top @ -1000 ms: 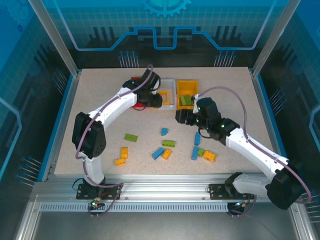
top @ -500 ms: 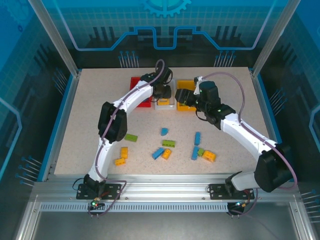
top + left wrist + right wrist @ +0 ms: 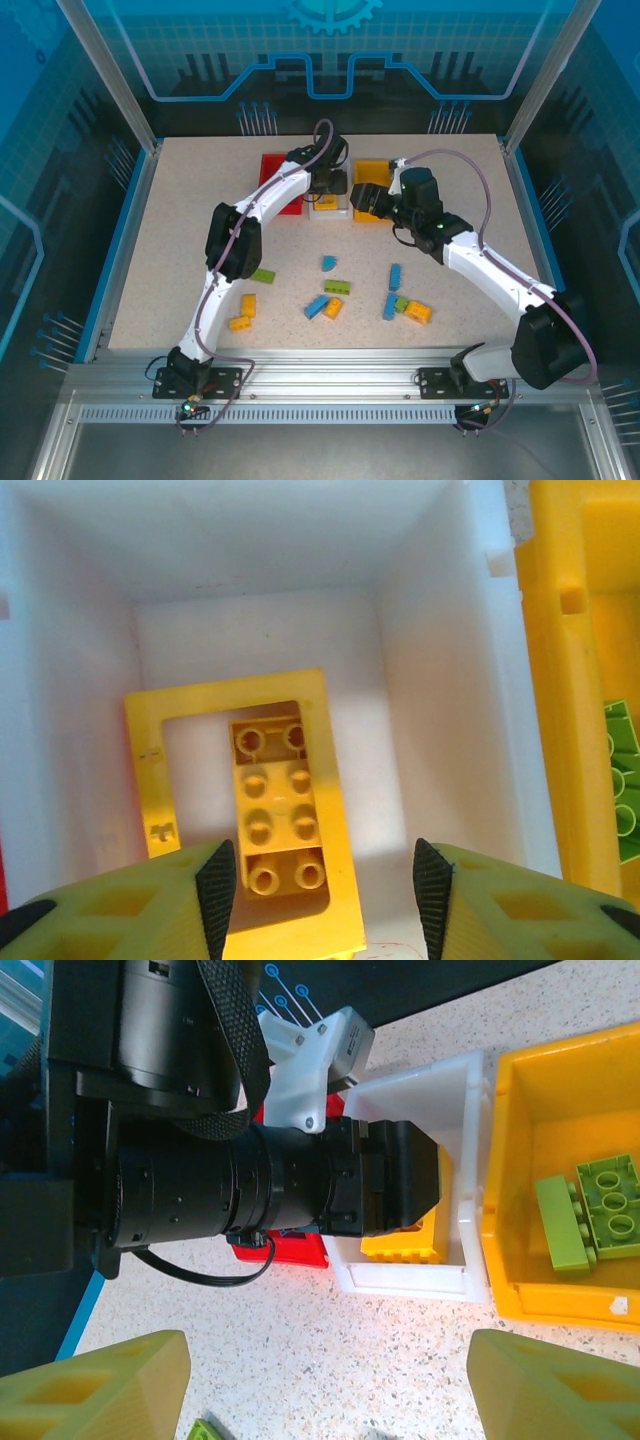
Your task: Sort the legos into containers by color
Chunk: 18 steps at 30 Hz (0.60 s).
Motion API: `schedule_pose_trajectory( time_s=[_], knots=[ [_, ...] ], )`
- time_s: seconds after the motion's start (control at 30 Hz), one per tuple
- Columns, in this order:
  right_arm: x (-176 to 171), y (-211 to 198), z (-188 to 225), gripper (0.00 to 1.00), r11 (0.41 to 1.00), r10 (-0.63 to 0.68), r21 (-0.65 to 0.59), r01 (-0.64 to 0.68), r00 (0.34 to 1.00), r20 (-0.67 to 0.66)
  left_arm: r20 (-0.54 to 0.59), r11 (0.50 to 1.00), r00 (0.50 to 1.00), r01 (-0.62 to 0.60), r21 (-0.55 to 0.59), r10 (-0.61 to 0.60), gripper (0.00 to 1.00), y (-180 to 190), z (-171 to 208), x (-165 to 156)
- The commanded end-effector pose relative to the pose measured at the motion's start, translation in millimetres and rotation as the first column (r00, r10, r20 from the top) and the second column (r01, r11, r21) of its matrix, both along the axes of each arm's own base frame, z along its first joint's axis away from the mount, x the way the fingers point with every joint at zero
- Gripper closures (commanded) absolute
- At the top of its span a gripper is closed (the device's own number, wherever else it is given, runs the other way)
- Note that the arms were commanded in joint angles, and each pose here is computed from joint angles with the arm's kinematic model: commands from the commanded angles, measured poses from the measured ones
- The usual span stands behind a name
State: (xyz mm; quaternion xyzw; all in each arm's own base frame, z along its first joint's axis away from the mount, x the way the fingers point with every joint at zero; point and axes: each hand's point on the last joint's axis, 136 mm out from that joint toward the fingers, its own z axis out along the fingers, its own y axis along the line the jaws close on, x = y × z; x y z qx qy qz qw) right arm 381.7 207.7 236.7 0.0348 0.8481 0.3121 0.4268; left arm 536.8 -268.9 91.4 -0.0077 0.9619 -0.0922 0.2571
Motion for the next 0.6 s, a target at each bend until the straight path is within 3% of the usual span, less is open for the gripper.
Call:
schedule_pose_trajectory(
  time_s=[0.0,0.2,0.37,0.57],
  knots=[
    [-7,-7,7,0.26,1.0,-0.001,-0.002,0.001,1.0,0.009,0.077,0.999,0.997,-0.007,-0.035,0.009,0.5,4,58,-4],
    [-34,-32,-15,0.34,0.986,-0.081,-0.149,0.068,0.994,-0.079,0.205,0.99,0.979,0.024,-0.139,0.005,0.54,-8,140,-33],
    [-83,-49,-47,0.39,0.943,-0.152,-0.325,0.077,0.965,-0.215,0.255,0.974,0.966,0.101,-0.201,-0.048,0.53,-20,175,-90],
    [-130,-4,-67,0.37,0.903,0.035,-0.408,-0.135,0.969,-0.243,0.237,0.956,0.971,0.073,-0.284,-0.004,0.53,2,178,-176]
  ],
)
